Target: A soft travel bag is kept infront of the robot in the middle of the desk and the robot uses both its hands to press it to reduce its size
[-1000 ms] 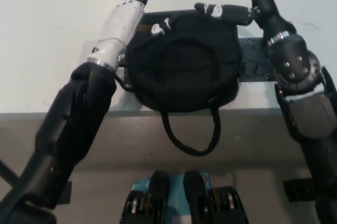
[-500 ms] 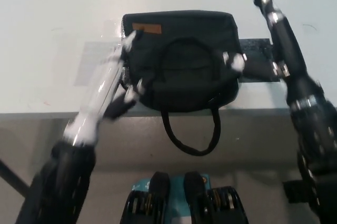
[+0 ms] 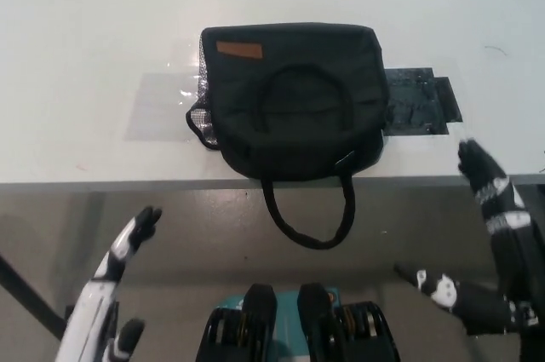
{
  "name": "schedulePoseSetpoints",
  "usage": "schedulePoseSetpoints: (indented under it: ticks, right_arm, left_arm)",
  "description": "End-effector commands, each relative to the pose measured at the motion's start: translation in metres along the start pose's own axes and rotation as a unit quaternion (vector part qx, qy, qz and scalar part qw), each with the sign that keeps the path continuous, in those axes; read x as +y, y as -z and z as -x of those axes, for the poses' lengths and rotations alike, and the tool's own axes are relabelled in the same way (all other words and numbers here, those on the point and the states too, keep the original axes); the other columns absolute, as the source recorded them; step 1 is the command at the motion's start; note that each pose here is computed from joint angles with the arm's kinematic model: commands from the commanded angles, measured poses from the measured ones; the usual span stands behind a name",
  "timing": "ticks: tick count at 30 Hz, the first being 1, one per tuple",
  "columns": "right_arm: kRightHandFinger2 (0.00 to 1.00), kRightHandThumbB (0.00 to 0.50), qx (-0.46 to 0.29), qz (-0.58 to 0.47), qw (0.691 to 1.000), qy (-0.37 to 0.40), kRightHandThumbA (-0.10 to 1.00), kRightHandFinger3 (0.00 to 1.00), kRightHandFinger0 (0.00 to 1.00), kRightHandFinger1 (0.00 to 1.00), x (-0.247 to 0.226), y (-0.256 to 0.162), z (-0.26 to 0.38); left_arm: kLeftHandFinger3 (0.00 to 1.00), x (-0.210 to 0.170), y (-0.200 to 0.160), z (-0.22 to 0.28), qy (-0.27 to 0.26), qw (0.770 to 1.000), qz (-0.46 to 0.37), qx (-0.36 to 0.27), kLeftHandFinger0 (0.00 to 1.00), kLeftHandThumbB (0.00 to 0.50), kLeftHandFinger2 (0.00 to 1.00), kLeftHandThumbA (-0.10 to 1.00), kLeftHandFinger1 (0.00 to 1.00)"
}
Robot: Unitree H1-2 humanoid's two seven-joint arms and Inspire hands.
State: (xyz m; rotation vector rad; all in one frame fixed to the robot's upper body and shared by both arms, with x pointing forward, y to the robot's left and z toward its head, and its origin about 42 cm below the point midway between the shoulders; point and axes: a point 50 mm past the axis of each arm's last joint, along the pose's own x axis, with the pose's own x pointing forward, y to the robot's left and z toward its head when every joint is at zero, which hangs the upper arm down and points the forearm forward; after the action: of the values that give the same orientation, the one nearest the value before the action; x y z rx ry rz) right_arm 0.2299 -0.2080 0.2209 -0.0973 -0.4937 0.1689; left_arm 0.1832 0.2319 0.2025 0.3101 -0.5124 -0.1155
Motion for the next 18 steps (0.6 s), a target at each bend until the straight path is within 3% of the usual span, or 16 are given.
schedulePoseSetpoints:
  ticks: [1,4,6,7,11,14,17,18]
  right_arm:
    - [1.0,0.235,-0.077,-0.111,0.991,0.015,1.0,1.0,1.0,1.0,0.006,-0.002,0.003]
    - [1.0,0.317,-0.032,-0.104,0.994,0.022,1.0,1.0,1.0,1.0,0.013,0.026,0.007]
    - [1.0,0.344,-0.018,-0.11,0.994,0.018,1.0,1.0,1.0,1.0,0.017,0.033,0.006]
    - [1.0,0.379,0.012,-0.108,0.994,0.0,1.0,1.0,1.0,1.0,0.021,0.046,0.01]
    - [1.0,0.341,0.04,-0.118,0.992,-0.02,1.0,1.0,1.0,1.0,0.03,0.071,0.014]
    - [1.0,0.307,0.048,-0.113,0.992,-0.034,1.0,1.0,1.0,1.0,0.034,0.088,0.016]
    - [1.0,0.273,0.062,-0.103,0.992,-0.036,1.0,1.0,1.0,1.0,0.035,0.107,0.016]
    - [1.0,0.288,0.075,-0.11,0.991,-0.033,1.0,1.0,1.0,1.0,0.036,0.113,0.018]
  left_arm:
    - [1.0,0.006,0.002,0.008,0.003,0.998,0.043,-0.042,1.0,0.366,1.0,1.0,1.0]
    - [1.0,0.003,0.028,0.011,0.012,1.0,0.026,-0.011,1.0,0.324,1.0,1.0,1.0]
    - [1.0,0.002,0.035,0.011,0.008,0.999,0.033,-0.004,1.0,0.308,1.0,1.0,1.0]
    - [1.0,-0.001,0.048,0.013,0.014,0.999,0.037,0.014,1.0,0.266,1.0,1.0,1.0]
    - [1.0,-0.003,0.077,0.019,0.022,0.997,0.018,0.076,1.0,0.298,1.0,1.0,1.0]
    - [1.0,-0.002,0.093,0.019,0.017,0.995,0.026,0.095,1.0,0.28,1.0,1.0,1.0]
    - [1.0,0.002,0.102,0.016,0.015,0.993,0.03,0.115,1.0,0.31,1.0,1.0,1.0]
    - [1.0,0.003,0.105,0.015,0.015,0.993,0.03,0.116,1.0,0.293,1.0,1.0,1.0]
